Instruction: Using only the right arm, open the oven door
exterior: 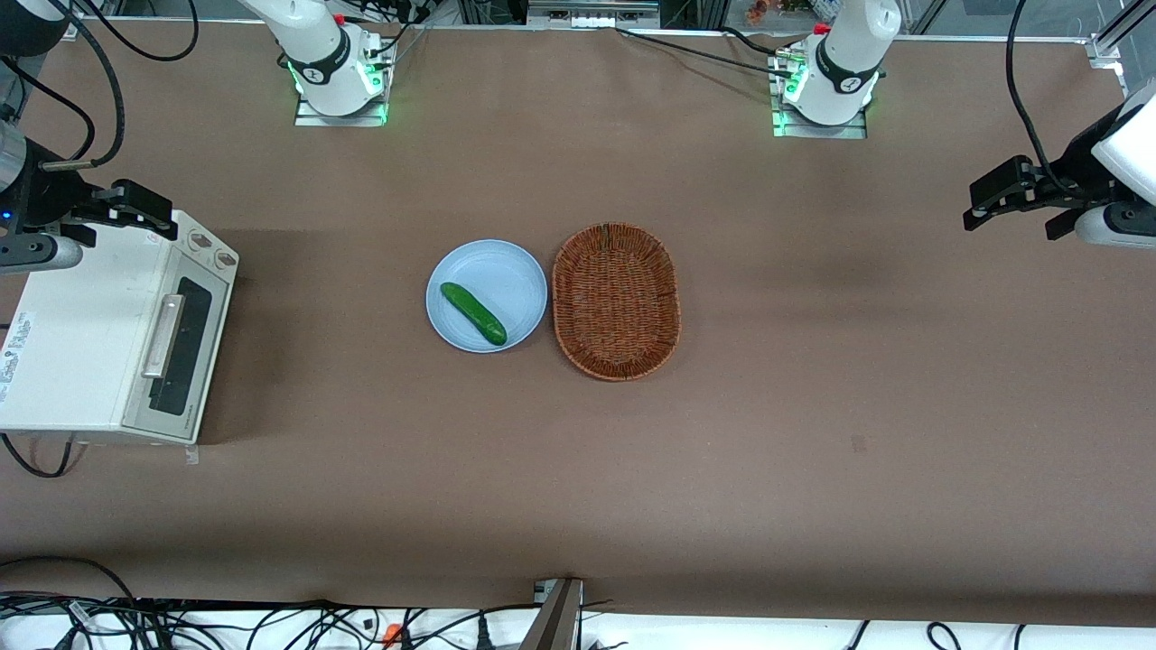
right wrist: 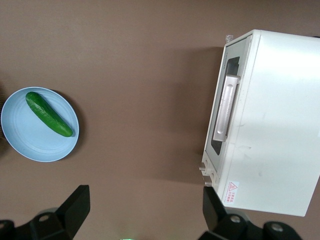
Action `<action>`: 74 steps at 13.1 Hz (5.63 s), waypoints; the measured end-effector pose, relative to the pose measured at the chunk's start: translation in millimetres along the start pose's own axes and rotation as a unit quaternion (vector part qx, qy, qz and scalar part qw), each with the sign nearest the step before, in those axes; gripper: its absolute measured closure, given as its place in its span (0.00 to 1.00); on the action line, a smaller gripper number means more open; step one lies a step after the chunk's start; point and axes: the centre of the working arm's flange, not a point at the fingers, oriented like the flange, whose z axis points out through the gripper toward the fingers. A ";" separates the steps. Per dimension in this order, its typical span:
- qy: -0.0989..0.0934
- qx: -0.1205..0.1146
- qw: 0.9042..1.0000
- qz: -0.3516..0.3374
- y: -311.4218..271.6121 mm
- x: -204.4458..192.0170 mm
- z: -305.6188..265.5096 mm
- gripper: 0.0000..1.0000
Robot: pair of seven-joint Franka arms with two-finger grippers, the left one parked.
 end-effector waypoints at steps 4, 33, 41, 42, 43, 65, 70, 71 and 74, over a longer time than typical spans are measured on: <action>0.000 0.000 1.000 0.000 0.0 -0.1 0.1 0.00; -0.079 -0.090 0.992 0.031 101.6 94.1 224.0 0.99; -0.081 -0.090 0.992 0.042 108.8 96.7 236.4 0.99; -0.080 -0.090 0.992 0.048 106.7 97.1 236.8 0.99; -0.079 -0.090 0.991 0.057 102.4 98.0 237.4 0.99; 0.018 -0.002 0.995 0.094 -58.3 111.9 152.3 0.11; 0.025 0.016 0.999 0.019 -59.9 31.7 21.0 0.00; 0.027 0.020 0.999 0.013 -58.5 21.6 9.0 0.00; 0.029 0.020 0.999 0.005 -37.1 6.3 -7.0 0.00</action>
